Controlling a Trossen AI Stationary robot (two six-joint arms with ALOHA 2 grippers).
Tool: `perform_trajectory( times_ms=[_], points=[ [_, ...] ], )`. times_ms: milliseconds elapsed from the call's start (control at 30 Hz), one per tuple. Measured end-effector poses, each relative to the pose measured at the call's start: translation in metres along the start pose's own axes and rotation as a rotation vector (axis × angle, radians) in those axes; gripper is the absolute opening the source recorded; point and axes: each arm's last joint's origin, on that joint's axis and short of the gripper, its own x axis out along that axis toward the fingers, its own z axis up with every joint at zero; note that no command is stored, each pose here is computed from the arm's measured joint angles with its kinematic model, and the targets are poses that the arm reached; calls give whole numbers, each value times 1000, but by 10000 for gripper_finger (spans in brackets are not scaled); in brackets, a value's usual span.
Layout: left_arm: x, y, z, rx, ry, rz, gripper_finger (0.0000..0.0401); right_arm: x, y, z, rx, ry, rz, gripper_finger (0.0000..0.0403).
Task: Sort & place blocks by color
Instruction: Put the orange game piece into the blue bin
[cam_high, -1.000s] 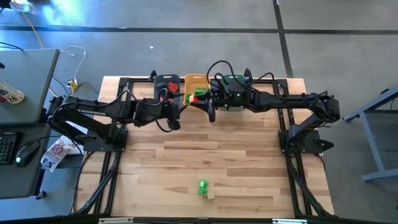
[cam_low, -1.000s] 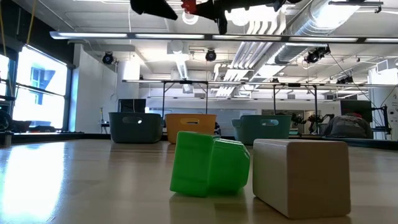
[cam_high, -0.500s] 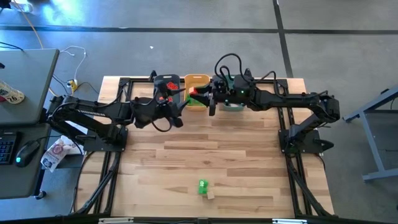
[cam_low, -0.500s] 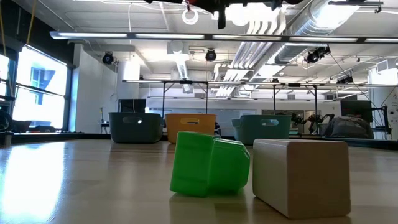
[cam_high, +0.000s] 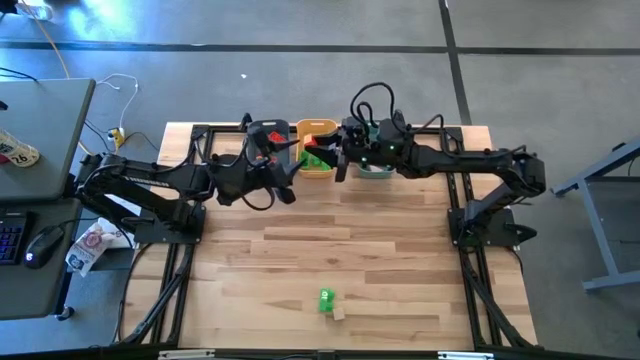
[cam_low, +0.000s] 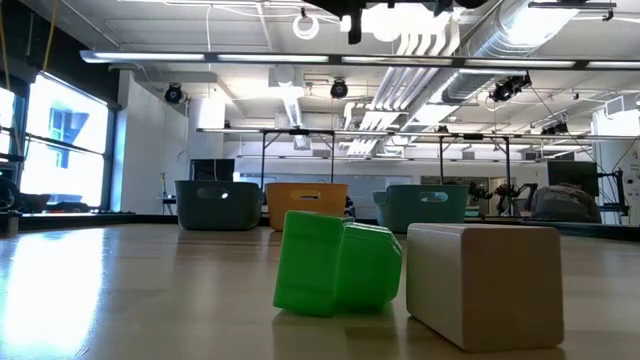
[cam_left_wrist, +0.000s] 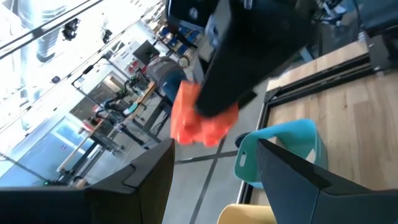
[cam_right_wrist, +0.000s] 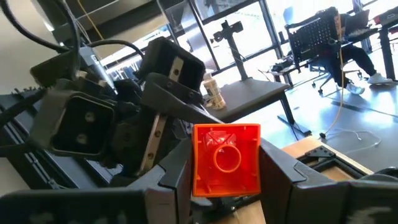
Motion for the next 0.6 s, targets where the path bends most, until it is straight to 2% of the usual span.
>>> perform_trajectory(
  times_ms=[300,600],
  points=[
    [0,1,1,-8,-7,6,211,8,-3,-9,36,1,28,111],
    [4,-4,0,28,-5,-10,211,9,9,-13,59,-12,47,111]
  ],
)
